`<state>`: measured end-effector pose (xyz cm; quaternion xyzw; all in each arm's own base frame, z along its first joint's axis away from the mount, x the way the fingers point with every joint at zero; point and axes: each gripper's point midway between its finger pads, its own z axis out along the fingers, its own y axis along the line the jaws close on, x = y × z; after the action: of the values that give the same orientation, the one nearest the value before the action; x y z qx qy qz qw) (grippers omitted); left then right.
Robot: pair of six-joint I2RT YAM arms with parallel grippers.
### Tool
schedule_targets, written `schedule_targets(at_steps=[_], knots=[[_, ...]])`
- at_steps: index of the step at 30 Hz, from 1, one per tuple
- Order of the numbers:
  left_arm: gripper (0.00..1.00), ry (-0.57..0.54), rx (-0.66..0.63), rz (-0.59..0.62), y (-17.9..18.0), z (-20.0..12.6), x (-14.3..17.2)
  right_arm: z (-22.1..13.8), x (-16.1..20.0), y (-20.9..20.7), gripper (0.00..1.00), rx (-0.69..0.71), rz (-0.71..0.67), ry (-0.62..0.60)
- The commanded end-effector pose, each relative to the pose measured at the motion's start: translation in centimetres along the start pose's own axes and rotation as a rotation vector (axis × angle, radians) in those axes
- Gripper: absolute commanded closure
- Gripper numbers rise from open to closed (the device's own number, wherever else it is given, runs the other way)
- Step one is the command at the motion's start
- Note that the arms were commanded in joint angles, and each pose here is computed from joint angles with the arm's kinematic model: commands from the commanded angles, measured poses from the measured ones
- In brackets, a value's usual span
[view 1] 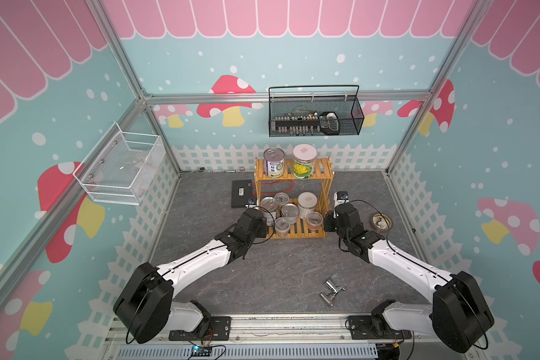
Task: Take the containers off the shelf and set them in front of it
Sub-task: Adjust the shelf at the center of the board.
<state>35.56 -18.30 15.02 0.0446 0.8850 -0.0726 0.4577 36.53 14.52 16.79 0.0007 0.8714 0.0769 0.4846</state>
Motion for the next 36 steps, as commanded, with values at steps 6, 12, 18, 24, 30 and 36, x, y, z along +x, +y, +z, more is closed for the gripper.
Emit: schedule_targets(at_steps=[6, 12, 18, 24, 30, 36], knots=[[0.93, -0.055, 0.078, 0.012, 0.4, 0.9, -3.0, 1.6, -0.1, 2.5, 0.93, -0.072, 0.009, 0.011], [0.93, -0.067, 0.072, 0.018, 1.5, 1.6, -3.8, 2.6, -0.3, 3.0, 0.92, -0.072, 0.014, 0.011], [0.92, -0.062, 0.101, 0.016, 1.6, 2.2, -4.0, 3.2, -1.0, 3.1, 0.92, -0.057, 0.01, 0.0], [0.89, -0.074, 0.094, 0.012, 2.1, 2.2, -4.6, 3.1, -1.1, 3.0, 0.88, -0.053, 0.011, -0.001], [0.83, -0.075, 0.122, 0.003, 1.7, 1.6, -4.5, 2.2, -1.9, 2.3, 0.8, -0.024, 0.002, -0.027], [0.78, -0.09, 0.149, -0.005, 1.4, 0.8, -4.9, 1.7, -2.3, 2.3, 0.72, -0.026, -0.003, -0.036]])
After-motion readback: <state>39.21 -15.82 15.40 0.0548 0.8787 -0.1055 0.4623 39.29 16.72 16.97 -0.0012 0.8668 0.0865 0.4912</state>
